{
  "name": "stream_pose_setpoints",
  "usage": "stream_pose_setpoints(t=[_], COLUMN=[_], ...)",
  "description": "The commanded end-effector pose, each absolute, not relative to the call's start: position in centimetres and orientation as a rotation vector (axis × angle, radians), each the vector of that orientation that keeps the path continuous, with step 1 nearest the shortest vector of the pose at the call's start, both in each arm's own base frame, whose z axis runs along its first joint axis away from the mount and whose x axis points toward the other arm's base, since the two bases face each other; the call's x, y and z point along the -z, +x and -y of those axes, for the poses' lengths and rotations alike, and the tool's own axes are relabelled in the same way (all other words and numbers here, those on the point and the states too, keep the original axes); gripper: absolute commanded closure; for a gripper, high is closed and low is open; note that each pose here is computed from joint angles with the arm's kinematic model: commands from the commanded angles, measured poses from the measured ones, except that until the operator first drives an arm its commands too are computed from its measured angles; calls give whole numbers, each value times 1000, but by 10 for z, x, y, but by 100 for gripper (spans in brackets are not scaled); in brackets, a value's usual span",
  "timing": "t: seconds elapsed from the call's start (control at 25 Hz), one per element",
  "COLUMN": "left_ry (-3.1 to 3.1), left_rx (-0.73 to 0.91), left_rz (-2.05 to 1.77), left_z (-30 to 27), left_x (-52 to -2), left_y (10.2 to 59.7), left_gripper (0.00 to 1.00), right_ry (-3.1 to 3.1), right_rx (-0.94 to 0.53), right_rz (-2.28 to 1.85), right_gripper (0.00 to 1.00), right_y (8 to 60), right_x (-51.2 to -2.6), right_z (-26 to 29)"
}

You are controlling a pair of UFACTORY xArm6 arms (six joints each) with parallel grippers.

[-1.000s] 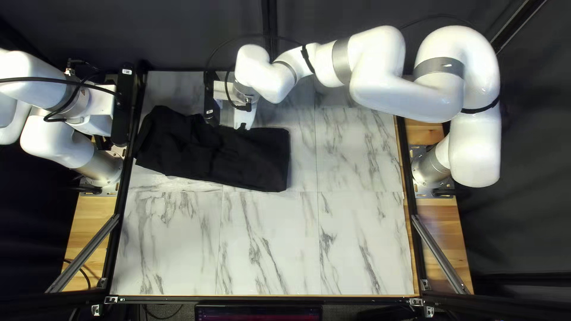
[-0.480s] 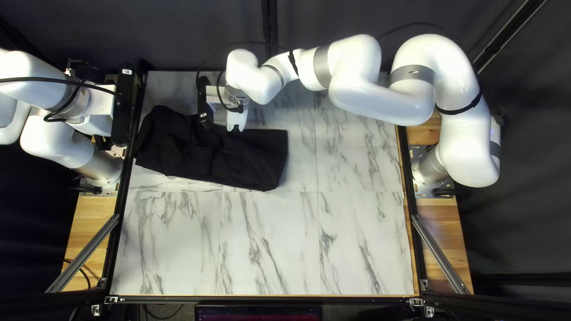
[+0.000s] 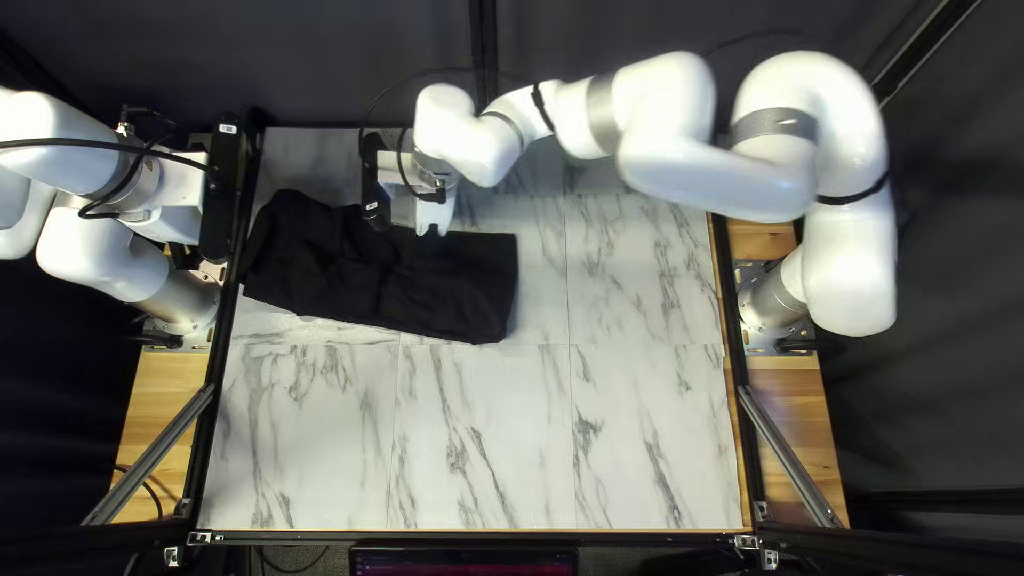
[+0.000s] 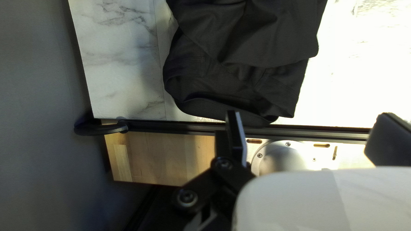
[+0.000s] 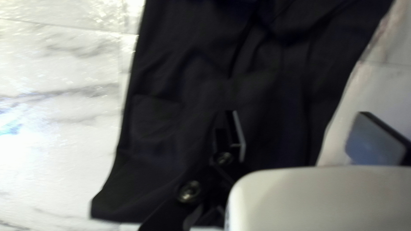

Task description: Fold t-shirt

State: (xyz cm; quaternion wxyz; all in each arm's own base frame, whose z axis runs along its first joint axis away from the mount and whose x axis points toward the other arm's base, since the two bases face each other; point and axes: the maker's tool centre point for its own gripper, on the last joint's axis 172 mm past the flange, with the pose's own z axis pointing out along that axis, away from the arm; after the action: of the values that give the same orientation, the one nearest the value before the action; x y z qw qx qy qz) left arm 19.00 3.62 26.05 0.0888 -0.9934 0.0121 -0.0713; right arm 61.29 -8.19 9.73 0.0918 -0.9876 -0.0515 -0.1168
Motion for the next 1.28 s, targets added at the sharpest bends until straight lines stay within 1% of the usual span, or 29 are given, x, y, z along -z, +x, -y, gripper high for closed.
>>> stream_pose_setpoints(t=[0.04,0.12,0.32,0.4,0.48,0.8,0.92,1.08,1.28], left_ry=[-2956,-2956,-2956,-2956,-2956,-2956,-2956,-2956,-2956], left_rx=[212,212,212,212,212,212,212,212,212], left_rz=[-36,-36,-36,-36,-36,-36,-36,-36,-36], left_z=[-36,-36,-36,-36,-36,-36,-36,-36,-36], left_x=[-260,-260,-260,-260,-260,-260,-260,-260,-260], left_y=[190,190,190,190,190,190,190,190,190], left_gripper=[0,0,0,0,0,0,0,0,0], right_ry=[-3000,-3029,-3129,-3184,-3244,-3244,-3218,-3227,-3274], right_rx=[353,344,258,213,208,208,194,94,-9], right_rz=[48,-16,-264,-434,-584,-584,-437,-269,-133], right_gripper=[0,0,0,0,0,0,0,0,0], right_y=[595,593,597,601,601,601,594,592,592], right_x=[-117,-117,-99,-91,-92,-92,-83,-64,-52], right_z=[52,37,0,-14,-17,-17,-19,-27,-35])
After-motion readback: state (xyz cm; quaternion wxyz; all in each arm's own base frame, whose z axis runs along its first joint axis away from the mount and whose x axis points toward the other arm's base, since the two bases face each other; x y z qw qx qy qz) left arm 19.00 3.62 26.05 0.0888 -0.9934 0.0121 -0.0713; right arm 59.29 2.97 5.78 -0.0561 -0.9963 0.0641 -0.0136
